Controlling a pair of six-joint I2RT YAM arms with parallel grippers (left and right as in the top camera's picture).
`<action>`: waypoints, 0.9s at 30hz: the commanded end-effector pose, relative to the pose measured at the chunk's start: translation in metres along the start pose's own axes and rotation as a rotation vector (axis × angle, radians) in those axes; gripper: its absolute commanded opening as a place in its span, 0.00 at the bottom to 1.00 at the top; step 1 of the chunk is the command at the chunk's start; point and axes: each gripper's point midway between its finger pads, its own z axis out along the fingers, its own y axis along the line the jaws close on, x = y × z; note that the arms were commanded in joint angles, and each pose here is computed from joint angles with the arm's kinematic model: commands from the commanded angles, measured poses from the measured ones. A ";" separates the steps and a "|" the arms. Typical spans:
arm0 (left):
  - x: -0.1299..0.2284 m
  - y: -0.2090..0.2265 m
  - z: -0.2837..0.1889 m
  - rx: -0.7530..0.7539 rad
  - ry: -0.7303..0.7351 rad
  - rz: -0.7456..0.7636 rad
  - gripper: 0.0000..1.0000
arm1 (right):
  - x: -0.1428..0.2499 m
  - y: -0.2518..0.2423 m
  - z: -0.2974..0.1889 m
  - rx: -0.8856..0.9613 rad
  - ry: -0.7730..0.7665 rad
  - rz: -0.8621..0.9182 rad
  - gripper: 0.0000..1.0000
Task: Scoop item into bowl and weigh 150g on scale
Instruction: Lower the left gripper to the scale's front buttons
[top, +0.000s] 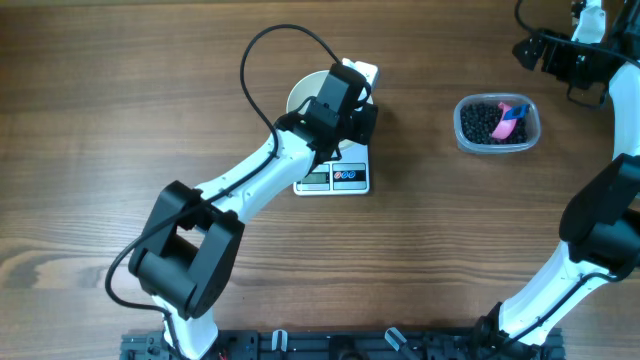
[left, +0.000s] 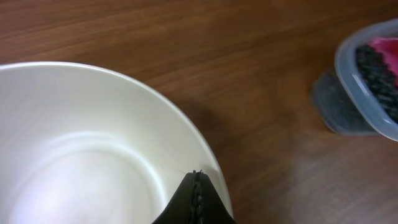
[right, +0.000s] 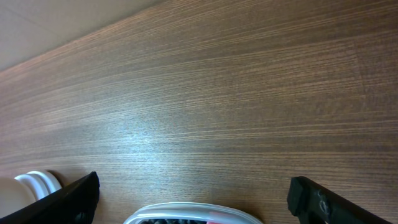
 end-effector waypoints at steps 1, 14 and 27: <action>-0.055 0.005 -0.053 -0.053 -0.160 -0.006 0.04 | -0.004 0.000 0.003 0.006 -0.004 -0.007 1.00; 0.064 -0.014 -0.140 0.052 0.357 -0.038 0.13 | -0.004 0.000 0.003 0.007 -0.004 -0.007 1.00; 0.163 -0.061 -0.119 0.239 0.585 0.558 1.00 | -0.004 0.000 0.003 0.006 -0.004 -0.007 1.00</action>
